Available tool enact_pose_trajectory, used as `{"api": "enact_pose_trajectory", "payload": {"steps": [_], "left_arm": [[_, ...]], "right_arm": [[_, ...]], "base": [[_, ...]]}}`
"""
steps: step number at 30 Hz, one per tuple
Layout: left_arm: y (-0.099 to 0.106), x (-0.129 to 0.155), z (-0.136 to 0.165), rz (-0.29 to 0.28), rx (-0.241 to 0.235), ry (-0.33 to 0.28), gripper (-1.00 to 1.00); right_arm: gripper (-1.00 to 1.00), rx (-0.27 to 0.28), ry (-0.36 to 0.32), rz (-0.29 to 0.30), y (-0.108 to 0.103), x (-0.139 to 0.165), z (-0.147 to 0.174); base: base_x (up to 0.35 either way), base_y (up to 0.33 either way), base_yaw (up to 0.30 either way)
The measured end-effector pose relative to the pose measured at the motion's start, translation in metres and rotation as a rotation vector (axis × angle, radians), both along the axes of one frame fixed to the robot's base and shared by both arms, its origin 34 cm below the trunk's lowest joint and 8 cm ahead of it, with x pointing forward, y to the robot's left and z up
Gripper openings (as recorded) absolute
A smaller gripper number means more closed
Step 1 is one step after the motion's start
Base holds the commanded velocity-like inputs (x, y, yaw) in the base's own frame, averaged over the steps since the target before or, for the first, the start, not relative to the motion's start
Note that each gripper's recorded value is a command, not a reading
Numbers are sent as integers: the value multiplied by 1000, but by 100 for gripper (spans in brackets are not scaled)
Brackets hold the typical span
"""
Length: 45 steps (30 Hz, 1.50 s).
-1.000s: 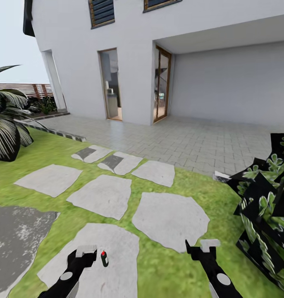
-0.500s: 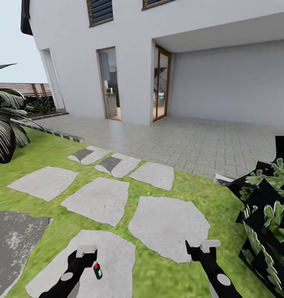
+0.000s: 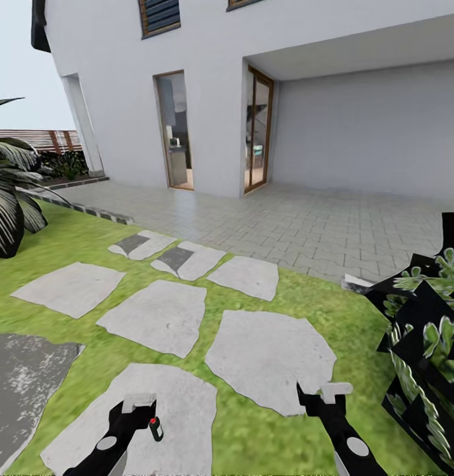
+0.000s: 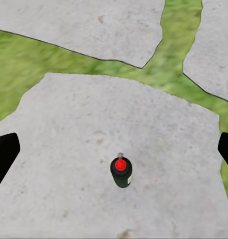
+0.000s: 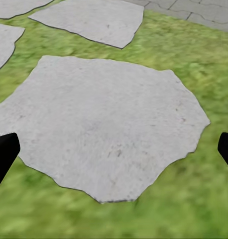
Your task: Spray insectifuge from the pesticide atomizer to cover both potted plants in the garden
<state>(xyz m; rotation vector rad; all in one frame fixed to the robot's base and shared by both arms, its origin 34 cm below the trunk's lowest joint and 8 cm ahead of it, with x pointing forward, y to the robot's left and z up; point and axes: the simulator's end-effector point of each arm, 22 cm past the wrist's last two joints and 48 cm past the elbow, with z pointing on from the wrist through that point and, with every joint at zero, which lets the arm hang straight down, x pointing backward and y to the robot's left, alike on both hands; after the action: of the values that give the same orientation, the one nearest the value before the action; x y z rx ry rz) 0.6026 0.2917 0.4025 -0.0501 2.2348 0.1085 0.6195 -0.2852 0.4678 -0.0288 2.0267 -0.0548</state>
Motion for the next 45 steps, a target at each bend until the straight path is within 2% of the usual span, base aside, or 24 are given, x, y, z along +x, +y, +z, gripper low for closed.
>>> {"api": "enact_pose_trajectory", "payload": {"steps": [45], "left_arm": [[0, -41, -134, 3, -2, 73, 100]], "right_arm": [[100, -1, 71, -1, 0, -37, -135]], "base": [[0, 0, 0]]}}
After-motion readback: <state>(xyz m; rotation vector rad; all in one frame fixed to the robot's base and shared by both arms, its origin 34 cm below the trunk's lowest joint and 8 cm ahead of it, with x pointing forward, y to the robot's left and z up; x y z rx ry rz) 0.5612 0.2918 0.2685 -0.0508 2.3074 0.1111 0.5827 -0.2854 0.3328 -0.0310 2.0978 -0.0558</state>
